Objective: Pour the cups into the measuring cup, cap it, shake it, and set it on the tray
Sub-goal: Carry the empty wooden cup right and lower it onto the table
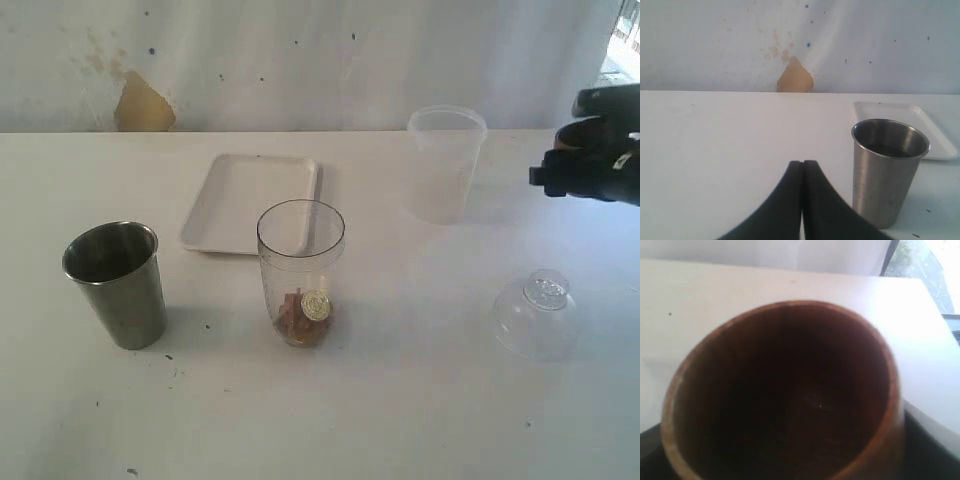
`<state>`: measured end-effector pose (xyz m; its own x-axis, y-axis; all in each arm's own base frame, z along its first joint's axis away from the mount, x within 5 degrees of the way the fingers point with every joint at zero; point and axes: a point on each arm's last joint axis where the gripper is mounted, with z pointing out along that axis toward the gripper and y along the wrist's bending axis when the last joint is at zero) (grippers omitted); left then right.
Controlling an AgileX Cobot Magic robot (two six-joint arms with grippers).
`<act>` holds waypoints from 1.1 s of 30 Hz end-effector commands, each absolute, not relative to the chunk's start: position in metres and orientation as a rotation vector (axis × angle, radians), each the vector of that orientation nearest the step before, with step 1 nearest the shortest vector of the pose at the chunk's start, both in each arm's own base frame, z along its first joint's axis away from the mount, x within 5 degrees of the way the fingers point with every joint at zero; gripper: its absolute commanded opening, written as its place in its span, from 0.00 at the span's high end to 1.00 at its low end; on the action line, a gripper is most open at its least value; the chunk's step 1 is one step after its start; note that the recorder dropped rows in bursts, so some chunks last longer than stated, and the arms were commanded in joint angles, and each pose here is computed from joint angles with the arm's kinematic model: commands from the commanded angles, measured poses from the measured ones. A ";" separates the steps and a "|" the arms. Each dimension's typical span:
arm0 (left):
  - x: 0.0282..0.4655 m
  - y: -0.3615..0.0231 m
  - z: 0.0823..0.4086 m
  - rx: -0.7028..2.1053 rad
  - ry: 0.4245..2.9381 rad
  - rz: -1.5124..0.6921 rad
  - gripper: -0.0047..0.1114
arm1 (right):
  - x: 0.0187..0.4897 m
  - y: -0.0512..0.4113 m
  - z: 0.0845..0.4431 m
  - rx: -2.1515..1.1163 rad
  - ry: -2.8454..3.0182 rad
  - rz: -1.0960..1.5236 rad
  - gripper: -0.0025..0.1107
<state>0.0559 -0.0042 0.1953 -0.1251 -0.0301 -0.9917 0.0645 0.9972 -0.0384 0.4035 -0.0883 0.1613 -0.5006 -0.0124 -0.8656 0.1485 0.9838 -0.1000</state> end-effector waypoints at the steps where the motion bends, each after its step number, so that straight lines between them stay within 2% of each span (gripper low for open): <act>1: 0.056 -0.004 0.195 0.029 1.680 -0.079 0.96 | 0.413 -0.085 0.141 0.053 1.999 -0.125 0.98; 6: 0.056 -0.004 0.195 0.029 1.680 -0.079 0.96 | 0.420 -0.082 0.120 -0.001 1.944 -0.050 0.98; 17: 0.056 -0.004 0.195 0.029 1.680 -0.079 0.96 | 0.432 -0.086 0.099 0.052 1.977 -0.031 0.98; 26: 0.056 -0.004 0.195 0.029 1.680 -0.079 0.96 | 0.430 -0.094 0.095 0.231 1.974 0.034 0.98; 33: 0.056 -0.004 0.195 0.029 1.680 -0.079 0.96 | 0.429 -0.094 0.093 0.157 2.003 -0.021 0.98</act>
